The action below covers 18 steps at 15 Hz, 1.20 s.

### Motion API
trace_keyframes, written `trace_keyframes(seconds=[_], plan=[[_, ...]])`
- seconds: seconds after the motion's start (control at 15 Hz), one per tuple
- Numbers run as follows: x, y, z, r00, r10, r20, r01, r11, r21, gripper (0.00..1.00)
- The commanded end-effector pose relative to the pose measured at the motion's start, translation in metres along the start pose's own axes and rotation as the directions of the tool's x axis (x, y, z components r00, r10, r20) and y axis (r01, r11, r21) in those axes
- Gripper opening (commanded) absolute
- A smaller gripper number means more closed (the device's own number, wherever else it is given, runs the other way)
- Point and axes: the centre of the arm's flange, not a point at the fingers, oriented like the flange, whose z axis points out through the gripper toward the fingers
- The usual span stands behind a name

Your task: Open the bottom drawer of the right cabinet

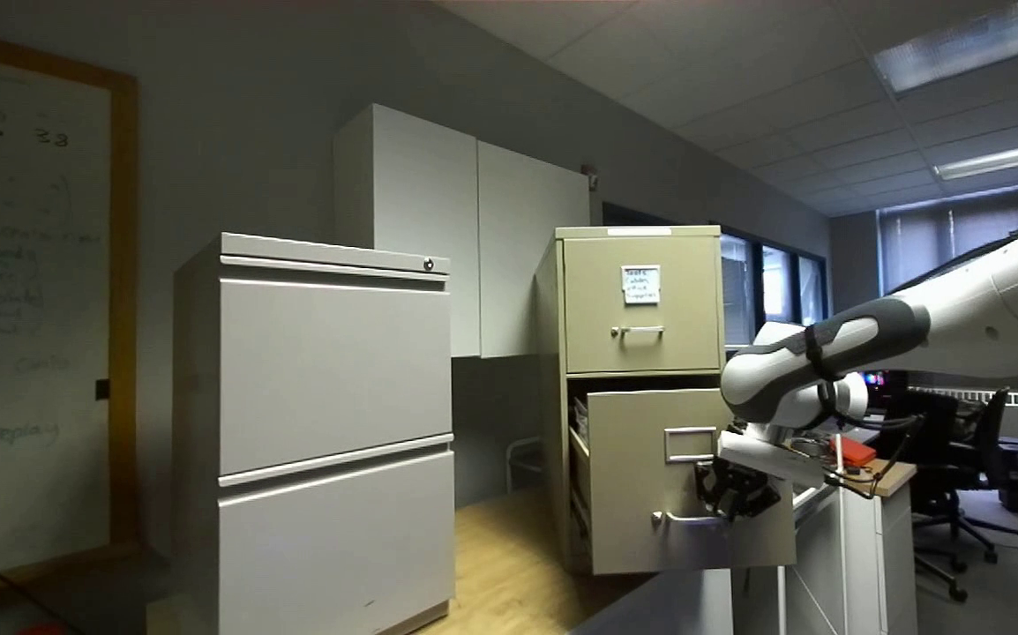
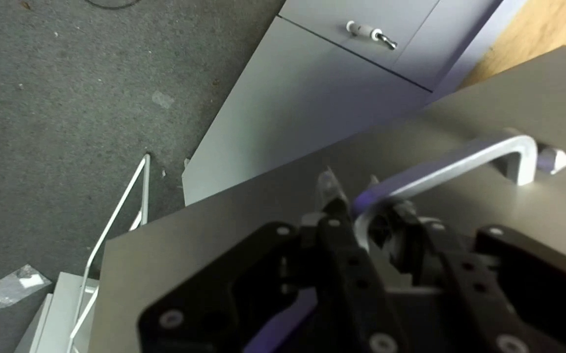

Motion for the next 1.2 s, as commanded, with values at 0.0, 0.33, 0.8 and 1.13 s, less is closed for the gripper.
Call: trace_keyframes(seconds=[0.0, 0.33, 0.8, 1.13], plan=[[-0.011, -0.033, -0.049, 0.99, -0.062, 0.124, 0.059, 0.998, 0.022, 0.05], [-0.014, -0.02, -0.042, 0.989, -0.048, 0.141, 0.047, 0.999, 0.009, 0.05], [-0.019, -0.009, -0.031, 0.996, -0.031, 0.086, 0.032, 0.999, -0.008, 0.05], [-0.02, -0.018, -0.033, 0.998, -0.03, 0.059, 0.029, 0.999, 0.024, 0.05]])
